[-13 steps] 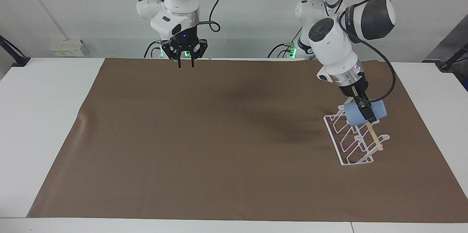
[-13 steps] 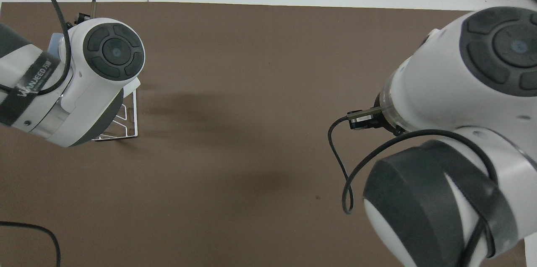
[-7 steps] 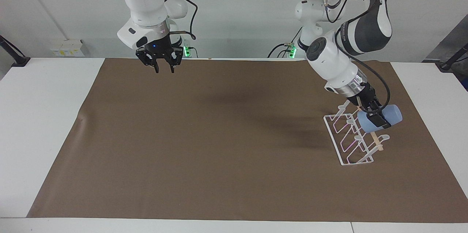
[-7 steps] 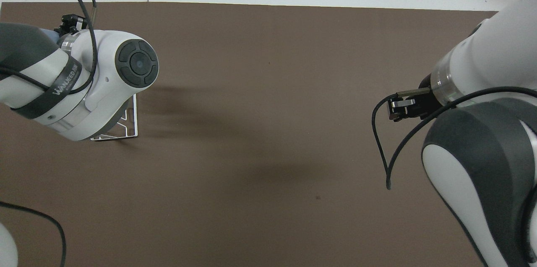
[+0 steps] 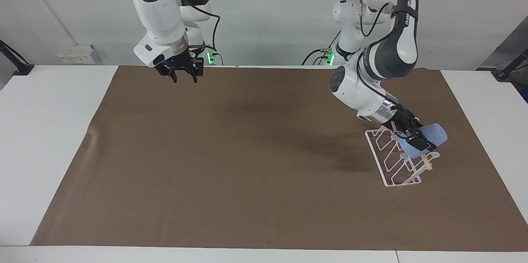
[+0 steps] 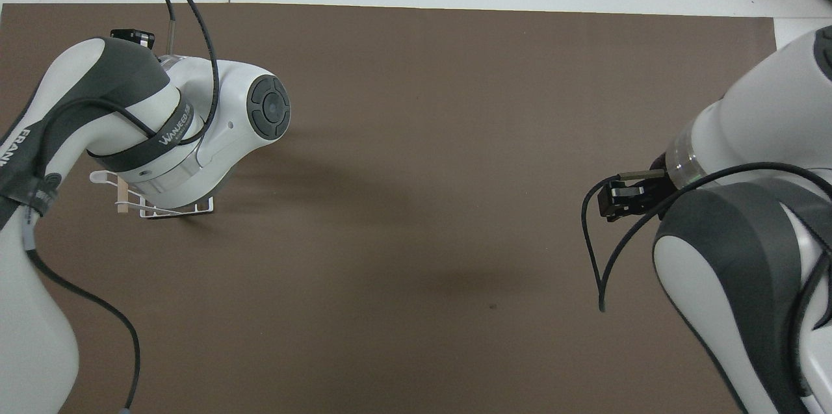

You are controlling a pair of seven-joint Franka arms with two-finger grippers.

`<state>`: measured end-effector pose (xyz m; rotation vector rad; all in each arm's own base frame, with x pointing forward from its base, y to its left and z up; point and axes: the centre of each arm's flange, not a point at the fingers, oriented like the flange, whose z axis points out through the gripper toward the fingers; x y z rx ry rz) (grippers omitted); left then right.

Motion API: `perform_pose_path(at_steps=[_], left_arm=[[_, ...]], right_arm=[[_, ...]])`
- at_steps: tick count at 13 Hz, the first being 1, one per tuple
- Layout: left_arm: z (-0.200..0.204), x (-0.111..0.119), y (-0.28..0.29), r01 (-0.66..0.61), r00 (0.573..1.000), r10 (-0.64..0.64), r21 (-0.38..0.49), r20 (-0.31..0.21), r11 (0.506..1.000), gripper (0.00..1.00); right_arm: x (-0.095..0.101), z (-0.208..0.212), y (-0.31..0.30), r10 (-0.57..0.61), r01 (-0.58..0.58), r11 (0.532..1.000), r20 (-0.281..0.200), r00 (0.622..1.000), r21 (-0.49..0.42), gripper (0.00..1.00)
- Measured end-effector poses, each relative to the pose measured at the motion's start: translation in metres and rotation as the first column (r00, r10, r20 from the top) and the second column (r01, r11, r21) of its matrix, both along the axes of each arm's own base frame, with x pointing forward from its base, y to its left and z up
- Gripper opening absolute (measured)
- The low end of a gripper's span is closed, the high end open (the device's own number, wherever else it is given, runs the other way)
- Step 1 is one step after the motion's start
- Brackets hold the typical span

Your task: Hang cup on cup holder

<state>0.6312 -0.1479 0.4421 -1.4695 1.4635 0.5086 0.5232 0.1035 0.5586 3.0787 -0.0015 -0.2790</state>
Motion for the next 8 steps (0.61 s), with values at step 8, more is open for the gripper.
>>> perform_pose_path(at_steps=[8], left_arm=[[-0.011,0.004,0.003,-0.022,0.999,0.022,0.000,0.041,1.000,0.79]], right_arm=[[0.002,0.021,0.000,-0.007,0.005,1.000,0.106,0.994,0.016,1.00]])
